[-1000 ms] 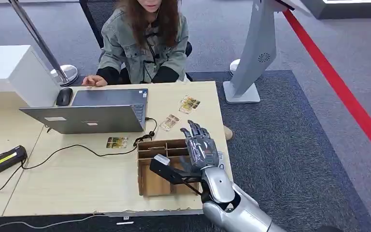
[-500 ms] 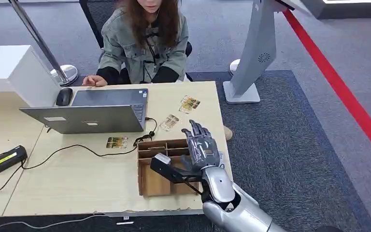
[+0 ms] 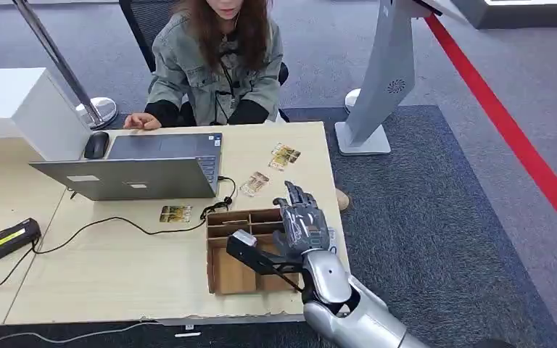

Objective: Pass the card to the sensor for recognition and then transmit it.

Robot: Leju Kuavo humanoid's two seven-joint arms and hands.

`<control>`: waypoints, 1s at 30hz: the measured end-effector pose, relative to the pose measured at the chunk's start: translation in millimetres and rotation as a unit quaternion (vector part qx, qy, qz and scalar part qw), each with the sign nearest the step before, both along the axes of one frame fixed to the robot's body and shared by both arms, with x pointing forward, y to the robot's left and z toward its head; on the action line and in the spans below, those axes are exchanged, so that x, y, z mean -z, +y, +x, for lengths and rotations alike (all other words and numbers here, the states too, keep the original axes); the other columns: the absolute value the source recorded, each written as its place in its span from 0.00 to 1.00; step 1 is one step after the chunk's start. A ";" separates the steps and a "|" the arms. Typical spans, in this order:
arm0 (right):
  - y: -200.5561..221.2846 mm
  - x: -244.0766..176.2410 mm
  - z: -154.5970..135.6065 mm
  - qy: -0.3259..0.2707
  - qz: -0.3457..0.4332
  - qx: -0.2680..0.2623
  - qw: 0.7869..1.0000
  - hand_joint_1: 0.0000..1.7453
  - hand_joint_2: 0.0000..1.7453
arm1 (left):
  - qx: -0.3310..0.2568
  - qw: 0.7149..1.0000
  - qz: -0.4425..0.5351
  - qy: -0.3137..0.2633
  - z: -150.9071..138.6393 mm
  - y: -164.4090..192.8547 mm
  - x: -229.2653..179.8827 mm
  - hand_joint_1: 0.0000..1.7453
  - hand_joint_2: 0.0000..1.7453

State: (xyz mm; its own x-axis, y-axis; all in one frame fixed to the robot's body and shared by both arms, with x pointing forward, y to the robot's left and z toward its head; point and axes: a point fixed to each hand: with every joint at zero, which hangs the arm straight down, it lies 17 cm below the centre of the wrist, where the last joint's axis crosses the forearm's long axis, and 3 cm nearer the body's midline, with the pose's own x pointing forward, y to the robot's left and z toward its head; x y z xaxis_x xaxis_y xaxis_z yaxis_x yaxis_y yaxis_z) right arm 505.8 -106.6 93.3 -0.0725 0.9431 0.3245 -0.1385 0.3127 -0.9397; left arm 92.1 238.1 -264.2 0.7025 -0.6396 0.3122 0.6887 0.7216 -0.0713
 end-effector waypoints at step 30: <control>4.8 4.1 5.0 0.001 0.007 0.002 1.000 0.81 1.00 | 0.009 1.000 0.001 -0.001 0.9 -0.8 -0.2 0.00 0.00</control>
